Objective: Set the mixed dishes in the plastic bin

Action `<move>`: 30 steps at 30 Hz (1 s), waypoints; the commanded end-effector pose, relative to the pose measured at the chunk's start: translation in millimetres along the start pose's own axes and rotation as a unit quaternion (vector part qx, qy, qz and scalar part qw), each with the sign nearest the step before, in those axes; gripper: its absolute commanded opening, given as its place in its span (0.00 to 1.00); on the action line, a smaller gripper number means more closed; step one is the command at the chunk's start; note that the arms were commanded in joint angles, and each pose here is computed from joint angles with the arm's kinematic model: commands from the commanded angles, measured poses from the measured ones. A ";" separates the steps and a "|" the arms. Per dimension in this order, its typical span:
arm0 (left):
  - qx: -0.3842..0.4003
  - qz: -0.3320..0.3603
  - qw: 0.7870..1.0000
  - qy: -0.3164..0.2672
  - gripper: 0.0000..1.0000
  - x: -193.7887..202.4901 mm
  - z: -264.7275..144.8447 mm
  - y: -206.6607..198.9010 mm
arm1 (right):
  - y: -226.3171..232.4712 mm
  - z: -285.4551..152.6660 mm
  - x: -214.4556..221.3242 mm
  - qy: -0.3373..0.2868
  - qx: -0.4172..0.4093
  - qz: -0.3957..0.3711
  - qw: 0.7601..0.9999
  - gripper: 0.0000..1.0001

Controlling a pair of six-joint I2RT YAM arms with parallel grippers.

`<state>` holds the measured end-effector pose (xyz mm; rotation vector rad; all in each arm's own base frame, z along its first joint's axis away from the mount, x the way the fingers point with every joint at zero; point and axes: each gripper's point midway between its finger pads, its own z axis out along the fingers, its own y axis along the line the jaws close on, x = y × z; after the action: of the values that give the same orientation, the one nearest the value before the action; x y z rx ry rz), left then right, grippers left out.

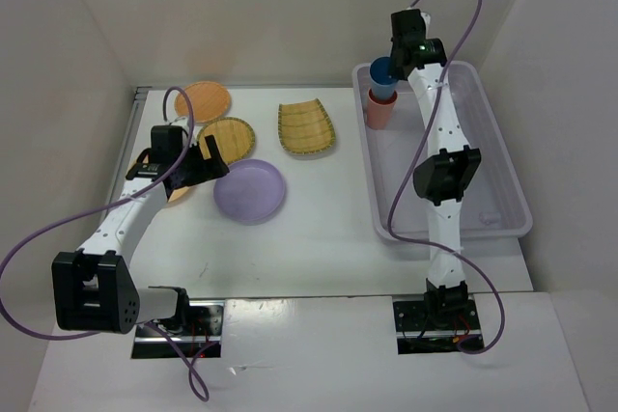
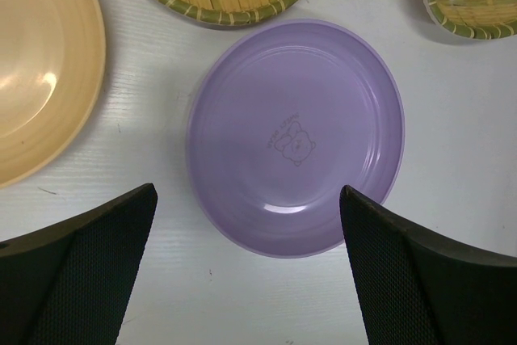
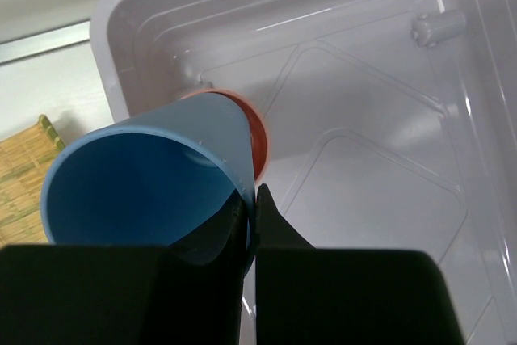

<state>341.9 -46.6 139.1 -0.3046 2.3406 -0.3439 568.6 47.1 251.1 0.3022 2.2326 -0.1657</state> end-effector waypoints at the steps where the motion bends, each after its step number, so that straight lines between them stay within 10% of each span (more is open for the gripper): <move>1: 0.006 0.011 1.000 -0.016 1.00 -11.6 -0.6 -1.8 | -6.8 13.3 16.1 0.025 0.020 -0.006 0.999 0.03; 10: 0.010 0.011 1.000 -0.014 1.00 -11.0 -0.7 -3.3 | -11.6 15.6 15.8 0.027 0.024 -0.004 0.999 0.13; 17: 0.016 0.011 1.000 -0.017 1.00 -12.2 -3.2 -5.8 | -11.0 -1.3 -2.7 0.002 0.012 0.006 1.000 0.59; 30: 0.057 0.005 0.997 0.058 1.00 21.2 7.5 -14.6 | -20.6 -166.4 -79.1 -0.126 -0.066 0.039 0.989 0.72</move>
<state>338.8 -59.5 132.7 -0.2711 2.3771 -0.4343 536.3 44.4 331.2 0.3107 2.1174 -0.0978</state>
